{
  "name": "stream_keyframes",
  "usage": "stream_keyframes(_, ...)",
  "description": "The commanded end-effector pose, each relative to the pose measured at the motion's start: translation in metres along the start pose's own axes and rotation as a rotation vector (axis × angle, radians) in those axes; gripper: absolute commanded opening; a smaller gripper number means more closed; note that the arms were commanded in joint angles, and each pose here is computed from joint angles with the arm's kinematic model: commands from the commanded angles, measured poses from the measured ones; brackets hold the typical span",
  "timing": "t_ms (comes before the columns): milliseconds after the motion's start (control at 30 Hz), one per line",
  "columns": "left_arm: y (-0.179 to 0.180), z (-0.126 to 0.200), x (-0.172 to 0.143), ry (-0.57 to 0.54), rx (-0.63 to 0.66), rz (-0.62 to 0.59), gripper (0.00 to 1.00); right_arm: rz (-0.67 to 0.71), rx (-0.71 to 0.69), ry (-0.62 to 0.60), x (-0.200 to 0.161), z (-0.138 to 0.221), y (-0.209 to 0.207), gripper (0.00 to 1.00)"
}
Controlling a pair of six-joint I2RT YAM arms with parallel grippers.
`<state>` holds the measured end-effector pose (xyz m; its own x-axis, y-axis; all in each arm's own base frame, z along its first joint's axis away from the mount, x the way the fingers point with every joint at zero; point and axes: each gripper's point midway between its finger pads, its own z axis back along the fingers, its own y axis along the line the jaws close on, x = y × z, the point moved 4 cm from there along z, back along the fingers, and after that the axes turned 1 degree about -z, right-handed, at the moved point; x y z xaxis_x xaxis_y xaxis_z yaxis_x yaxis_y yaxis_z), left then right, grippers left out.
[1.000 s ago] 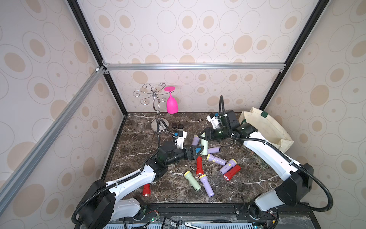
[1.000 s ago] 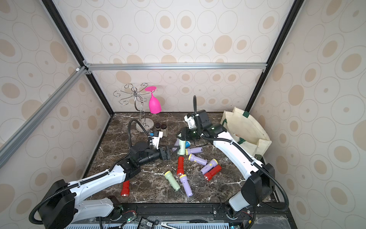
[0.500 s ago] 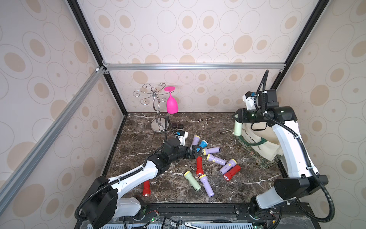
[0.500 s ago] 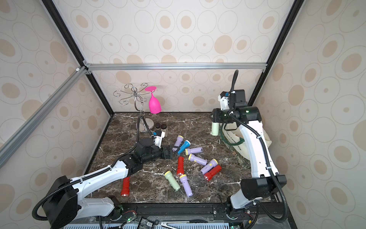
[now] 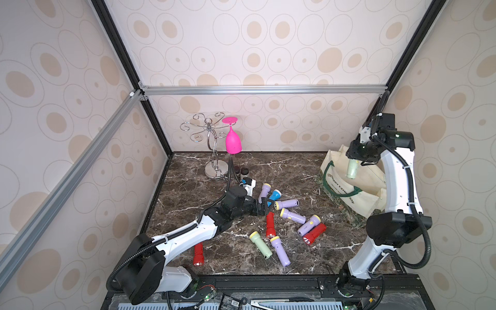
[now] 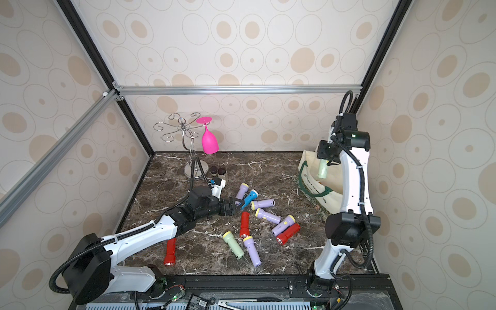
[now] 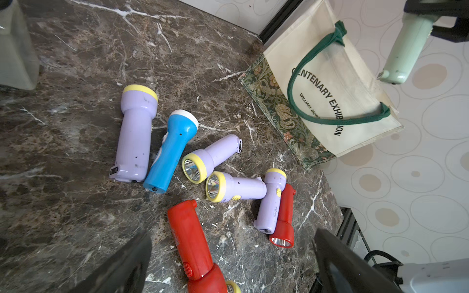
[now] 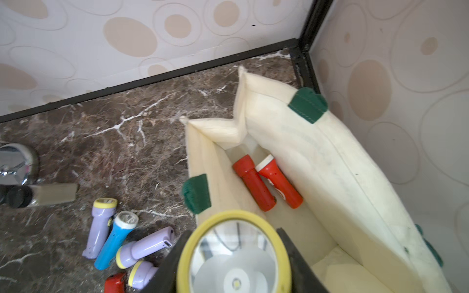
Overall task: Put the flashlights into the tote bags
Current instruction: Place the flashlight in the canvas bag.
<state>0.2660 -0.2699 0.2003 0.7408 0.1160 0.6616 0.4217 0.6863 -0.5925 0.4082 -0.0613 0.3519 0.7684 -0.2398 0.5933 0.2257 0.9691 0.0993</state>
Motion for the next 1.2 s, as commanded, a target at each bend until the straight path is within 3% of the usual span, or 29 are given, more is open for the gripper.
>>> stream_keyframes(0, -0.015, 0.001, 0.016, -0.025, -0.029, -0.038, 1.00, 0.013, -0.065, 0.010, 0.004, -0.004, -0.016, 0.00)
stream_keyframes(367, -0.021, -0.003, 0.026, -0.018, -0.025, -0.054, 1.00, 0.002, -0.132, 0.146, -0.006, -0.086, -0.039, 0.00)
stream_keyframes(667, -0.019, 0.001, 0.024, -0.026, -0.016, -0.033, 1.00, -0.015, -0.126, 0.214, -0.019, -0.120, -0.042, 0.01)
stream_keyframes(1167, -0.016, 0.016, 0.031, -0.077, 0.031, -0.024, 1.00, -0.025, -0.101, 0.213, -0.021, -0.122, -0.039, 0.31)
